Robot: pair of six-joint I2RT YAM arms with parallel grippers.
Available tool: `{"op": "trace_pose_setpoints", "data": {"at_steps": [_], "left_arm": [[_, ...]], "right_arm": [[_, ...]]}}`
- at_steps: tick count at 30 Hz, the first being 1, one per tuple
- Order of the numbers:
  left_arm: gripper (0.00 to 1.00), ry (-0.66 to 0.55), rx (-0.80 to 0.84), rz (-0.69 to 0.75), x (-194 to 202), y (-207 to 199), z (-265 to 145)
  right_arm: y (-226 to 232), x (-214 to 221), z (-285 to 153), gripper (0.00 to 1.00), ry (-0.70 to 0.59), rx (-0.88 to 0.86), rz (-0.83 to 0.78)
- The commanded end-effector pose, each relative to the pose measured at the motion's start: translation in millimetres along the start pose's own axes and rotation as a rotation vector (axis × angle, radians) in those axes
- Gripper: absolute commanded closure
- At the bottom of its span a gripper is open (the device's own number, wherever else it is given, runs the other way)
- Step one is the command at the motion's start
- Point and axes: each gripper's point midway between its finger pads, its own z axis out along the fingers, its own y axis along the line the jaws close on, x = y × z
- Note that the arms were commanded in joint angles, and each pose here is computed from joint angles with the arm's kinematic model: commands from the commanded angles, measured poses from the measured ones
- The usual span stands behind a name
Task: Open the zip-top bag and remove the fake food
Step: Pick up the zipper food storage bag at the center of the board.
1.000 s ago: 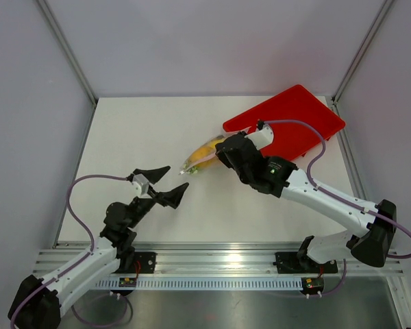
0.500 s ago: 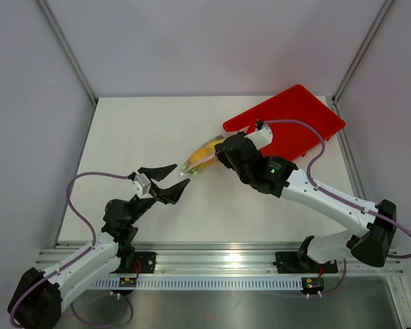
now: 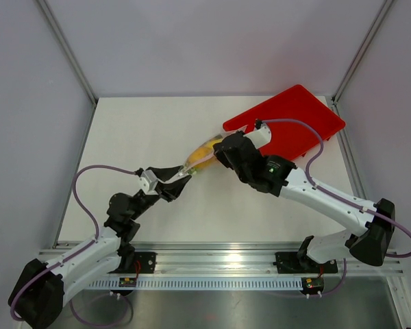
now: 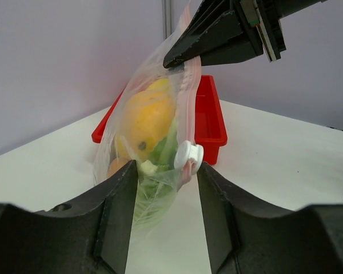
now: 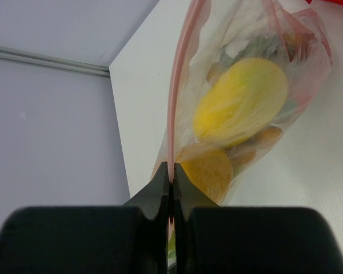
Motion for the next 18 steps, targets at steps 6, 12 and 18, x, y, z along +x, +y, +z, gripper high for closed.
{"op": "trace_pose_setpoints", "data": {"at_steps": [6,12,18], "left_arm": [[0.61,-0.056,0.061,0.068,-25.4,-5.9,14.8],[0.46,-0.029,0.064,0.049,-16.7,-5.5,17.0],[0.36,-0.047,0.044,0.056,-14.6,-3.9,10.4]], "right_arm": [[21.0,-16.1,-7.7,1.0,-0.026,-0.042,0.065],[25.0,-18.3,-10.8,1.0,-0.023,-0.051,0.081],[27.0,-23.2,-16.2,1.0,-0.029,-0.059,0.093]]}}
